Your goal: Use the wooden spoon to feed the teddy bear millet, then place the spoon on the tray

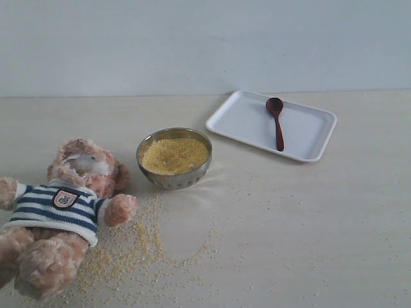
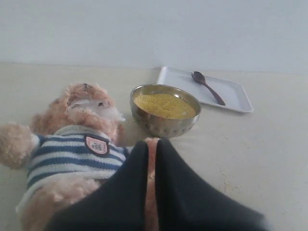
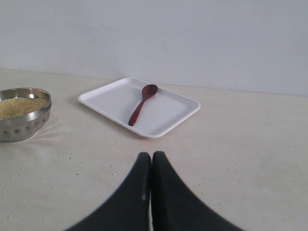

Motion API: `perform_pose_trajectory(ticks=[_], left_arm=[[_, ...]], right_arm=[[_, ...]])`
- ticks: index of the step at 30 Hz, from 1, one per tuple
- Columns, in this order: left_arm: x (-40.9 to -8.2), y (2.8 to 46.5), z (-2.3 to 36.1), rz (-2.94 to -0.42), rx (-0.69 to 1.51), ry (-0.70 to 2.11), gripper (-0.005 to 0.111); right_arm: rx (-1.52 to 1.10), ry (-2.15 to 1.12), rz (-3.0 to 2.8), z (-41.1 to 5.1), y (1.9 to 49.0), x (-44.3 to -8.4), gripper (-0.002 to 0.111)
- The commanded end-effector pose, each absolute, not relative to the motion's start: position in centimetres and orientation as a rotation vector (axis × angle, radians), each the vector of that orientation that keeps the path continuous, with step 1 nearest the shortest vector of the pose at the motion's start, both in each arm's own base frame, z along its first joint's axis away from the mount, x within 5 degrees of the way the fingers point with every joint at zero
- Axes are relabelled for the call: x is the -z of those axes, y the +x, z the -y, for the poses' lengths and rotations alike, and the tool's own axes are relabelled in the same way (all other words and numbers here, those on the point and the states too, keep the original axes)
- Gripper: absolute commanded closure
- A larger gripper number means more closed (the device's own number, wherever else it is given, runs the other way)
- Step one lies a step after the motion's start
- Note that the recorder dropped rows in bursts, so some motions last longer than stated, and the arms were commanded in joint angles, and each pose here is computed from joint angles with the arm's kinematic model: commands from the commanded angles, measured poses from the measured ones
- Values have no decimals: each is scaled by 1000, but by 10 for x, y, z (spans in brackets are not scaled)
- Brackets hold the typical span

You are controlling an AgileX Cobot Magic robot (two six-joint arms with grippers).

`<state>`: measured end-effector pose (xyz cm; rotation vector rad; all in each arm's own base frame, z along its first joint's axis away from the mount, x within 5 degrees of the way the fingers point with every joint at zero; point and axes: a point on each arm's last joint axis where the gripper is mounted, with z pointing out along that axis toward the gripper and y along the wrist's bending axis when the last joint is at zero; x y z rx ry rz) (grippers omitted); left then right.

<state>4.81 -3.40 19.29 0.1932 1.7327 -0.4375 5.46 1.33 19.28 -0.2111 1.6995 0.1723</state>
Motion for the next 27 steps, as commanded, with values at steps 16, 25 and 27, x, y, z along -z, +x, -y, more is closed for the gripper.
perform_pose_trajectory(ticks=[16, 25, 27], left_arm=[[-192, 52, 23, -1716, 227, 227, 101], [-204, 56, 5, -1580, 85, 29, 101], [-211, 56, 4, -1504, 80, 22, 101]], right_arm=[[-170, -209, -1687, -13, 54, -194, 108], [-170, -209, -1687, -13, 54, -194, 108], [-170, -209, -1687, -13, 54, -194, 108]])
